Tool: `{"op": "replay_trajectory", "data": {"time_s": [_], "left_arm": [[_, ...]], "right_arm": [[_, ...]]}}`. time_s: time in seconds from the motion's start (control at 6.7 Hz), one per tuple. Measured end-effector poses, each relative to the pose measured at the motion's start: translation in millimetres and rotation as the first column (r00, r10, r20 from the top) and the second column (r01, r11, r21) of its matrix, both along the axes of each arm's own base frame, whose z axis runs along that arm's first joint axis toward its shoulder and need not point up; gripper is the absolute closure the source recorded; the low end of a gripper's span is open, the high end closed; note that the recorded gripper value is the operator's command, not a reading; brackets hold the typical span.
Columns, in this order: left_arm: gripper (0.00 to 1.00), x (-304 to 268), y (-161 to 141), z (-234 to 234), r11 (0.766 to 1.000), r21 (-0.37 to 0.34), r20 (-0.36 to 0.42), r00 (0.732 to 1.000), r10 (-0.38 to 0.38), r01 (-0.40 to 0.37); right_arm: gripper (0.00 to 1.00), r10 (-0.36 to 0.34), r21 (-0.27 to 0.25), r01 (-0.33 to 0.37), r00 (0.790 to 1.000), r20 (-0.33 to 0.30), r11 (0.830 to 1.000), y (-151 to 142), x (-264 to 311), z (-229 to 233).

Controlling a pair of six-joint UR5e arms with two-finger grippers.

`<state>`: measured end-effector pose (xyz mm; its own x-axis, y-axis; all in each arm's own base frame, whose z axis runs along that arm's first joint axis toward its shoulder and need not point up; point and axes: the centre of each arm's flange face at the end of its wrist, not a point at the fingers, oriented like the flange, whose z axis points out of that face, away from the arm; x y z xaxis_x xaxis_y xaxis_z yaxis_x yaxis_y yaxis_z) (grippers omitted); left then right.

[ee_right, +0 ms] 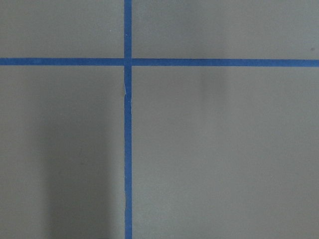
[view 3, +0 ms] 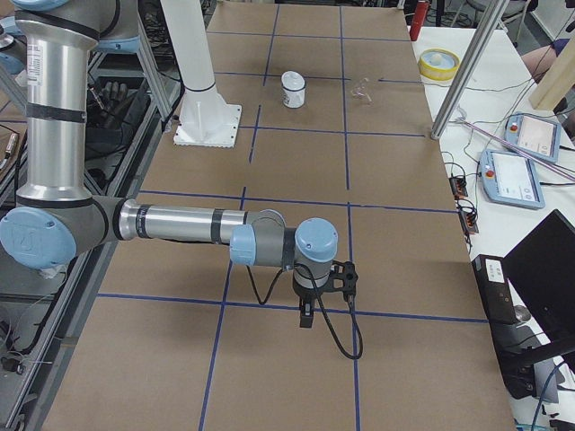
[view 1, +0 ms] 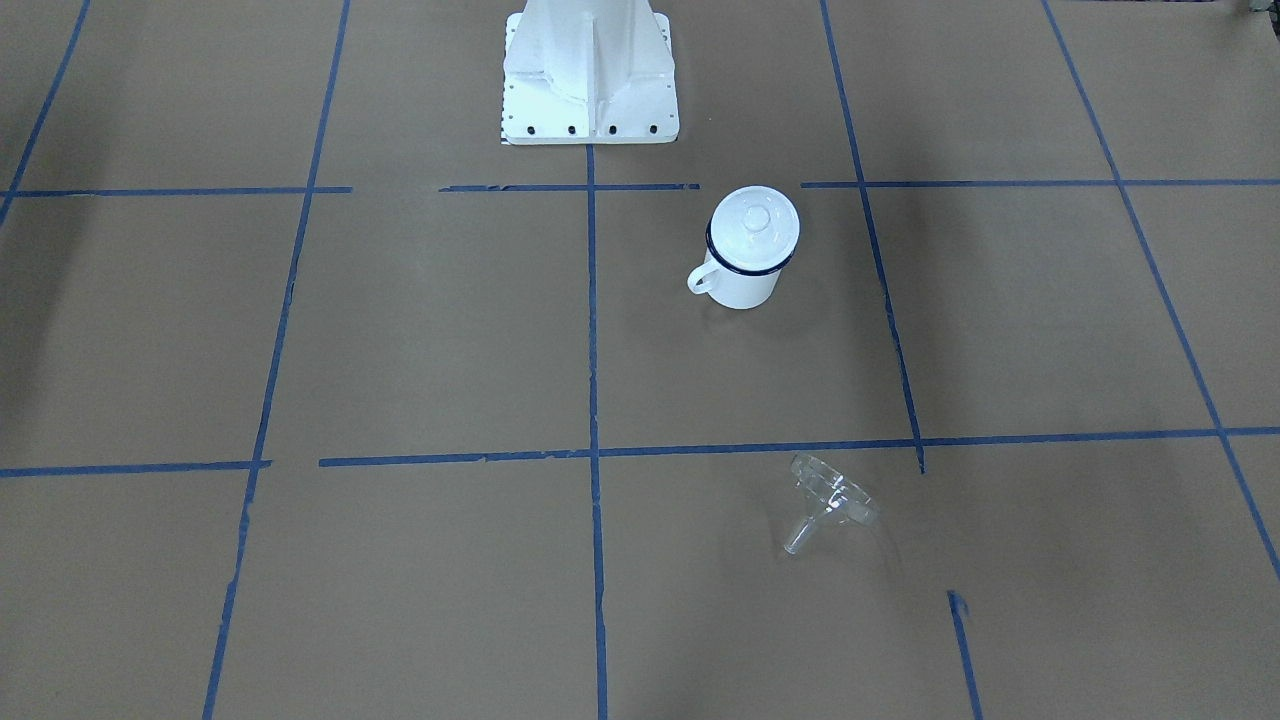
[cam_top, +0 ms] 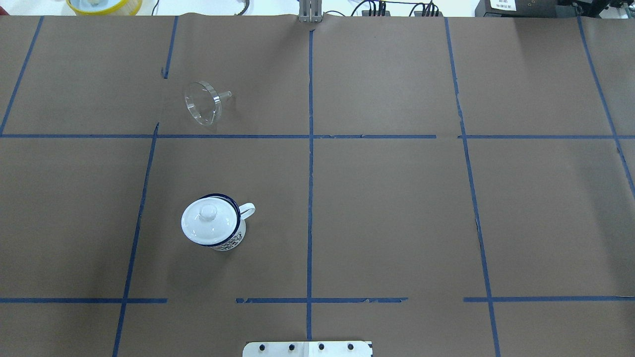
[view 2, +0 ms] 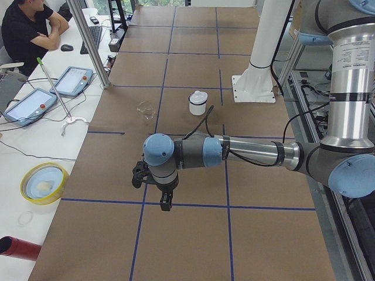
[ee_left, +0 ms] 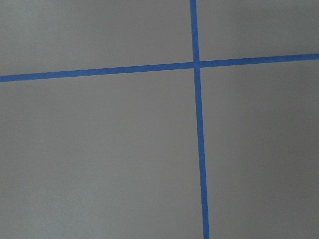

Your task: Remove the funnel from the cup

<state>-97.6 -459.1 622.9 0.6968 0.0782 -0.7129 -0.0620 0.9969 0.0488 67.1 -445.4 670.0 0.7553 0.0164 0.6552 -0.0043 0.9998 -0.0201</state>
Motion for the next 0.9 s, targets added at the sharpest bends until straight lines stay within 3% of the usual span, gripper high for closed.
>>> {"op": "replay_trajectory", "data": {"time_s": [0.45,0.9], "left_arm": [[0.00,-1.2,-19.0,-10.8,0.999,0.053,0.003,1.000,-0.001,0.001],[0.00,-1.6,-24.6,15.1,0.998,0.068,0.003,1.000,-0.001,0.001]], "right_arm": [[0.00,0.000,-0.001,0.000,1.000,0.000,1.000,0.1,0.0,0.5],[0.00,0.000,-0.001,0.000,1.000,0.000,1.000,0.1,0.0,0.4]]}}
